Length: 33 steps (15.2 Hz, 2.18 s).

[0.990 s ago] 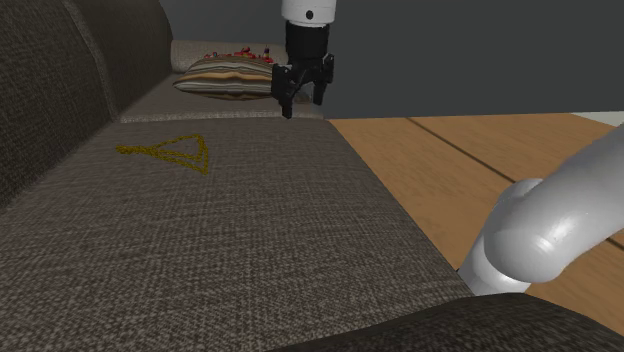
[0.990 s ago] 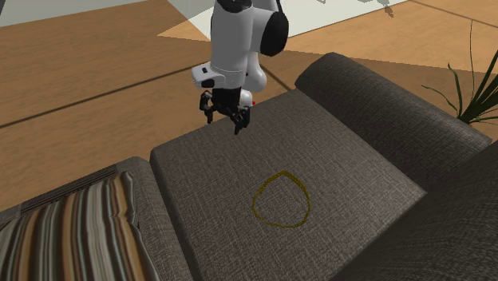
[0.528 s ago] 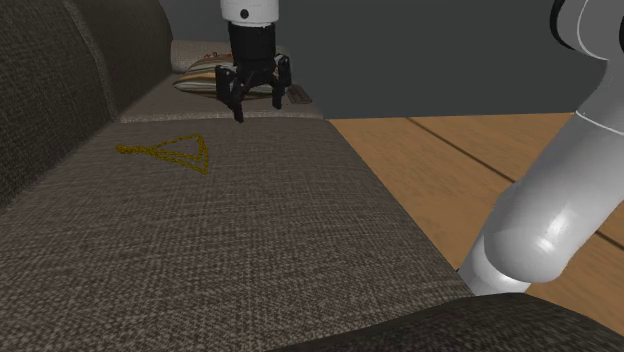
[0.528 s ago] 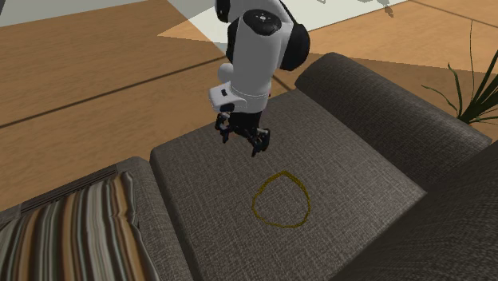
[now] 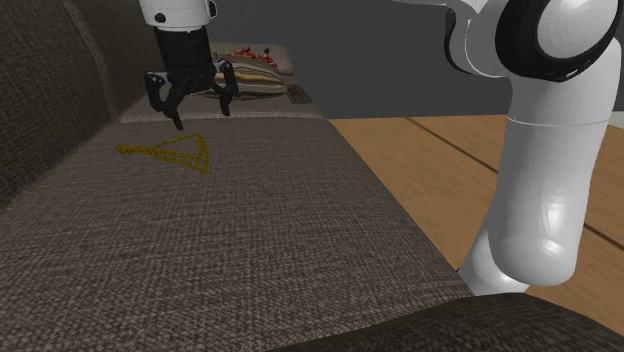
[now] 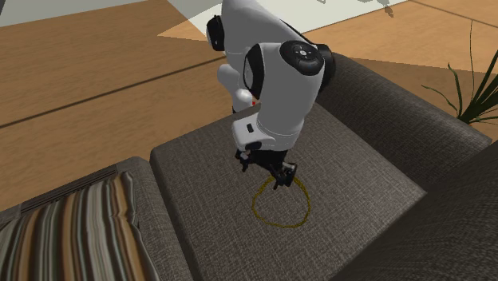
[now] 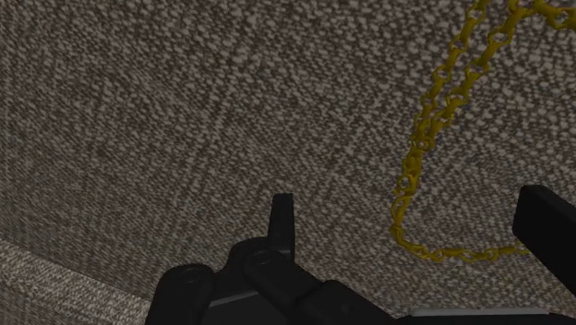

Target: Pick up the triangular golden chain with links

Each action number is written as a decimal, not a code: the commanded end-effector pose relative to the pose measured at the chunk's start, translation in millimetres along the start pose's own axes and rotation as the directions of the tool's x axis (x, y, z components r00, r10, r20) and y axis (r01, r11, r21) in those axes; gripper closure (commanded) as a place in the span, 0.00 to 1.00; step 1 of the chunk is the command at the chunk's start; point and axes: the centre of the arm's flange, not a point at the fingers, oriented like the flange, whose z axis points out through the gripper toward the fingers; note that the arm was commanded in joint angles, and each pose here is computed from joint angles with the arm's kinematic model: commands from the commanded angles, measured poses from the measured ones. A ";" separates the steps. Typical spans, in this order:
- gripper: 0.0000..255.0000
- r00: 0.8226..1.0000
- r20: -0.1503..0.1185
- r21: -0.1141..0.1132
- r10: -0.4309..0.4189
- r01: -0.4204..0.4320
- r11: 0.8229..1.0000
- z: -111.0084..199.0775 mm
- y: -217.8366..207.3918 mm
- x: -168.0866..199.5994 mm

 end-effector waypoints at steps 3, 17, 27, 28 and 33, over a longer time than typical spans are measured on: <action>0.00 1.000 0.002 -0.001 0.010 -0.010 1.000 15.1 -11.2 6.6; 1.00 1.000 0.002 -0.001 0.010 -0.010 1.000 39.0 -14.0 4.6; 1.00 1.000 0.002 -0.001 0.010 -0.010 1.000 -2.8 -9.4 8.7; 1.00 1.000 0.002 -0.001 0.010 -0.010 1.000 -8.0 -8.8 9.3; 1.00 1.000 0.002 -0.001 0.010 -0.010 1.000 -34.1 -6.2 12.3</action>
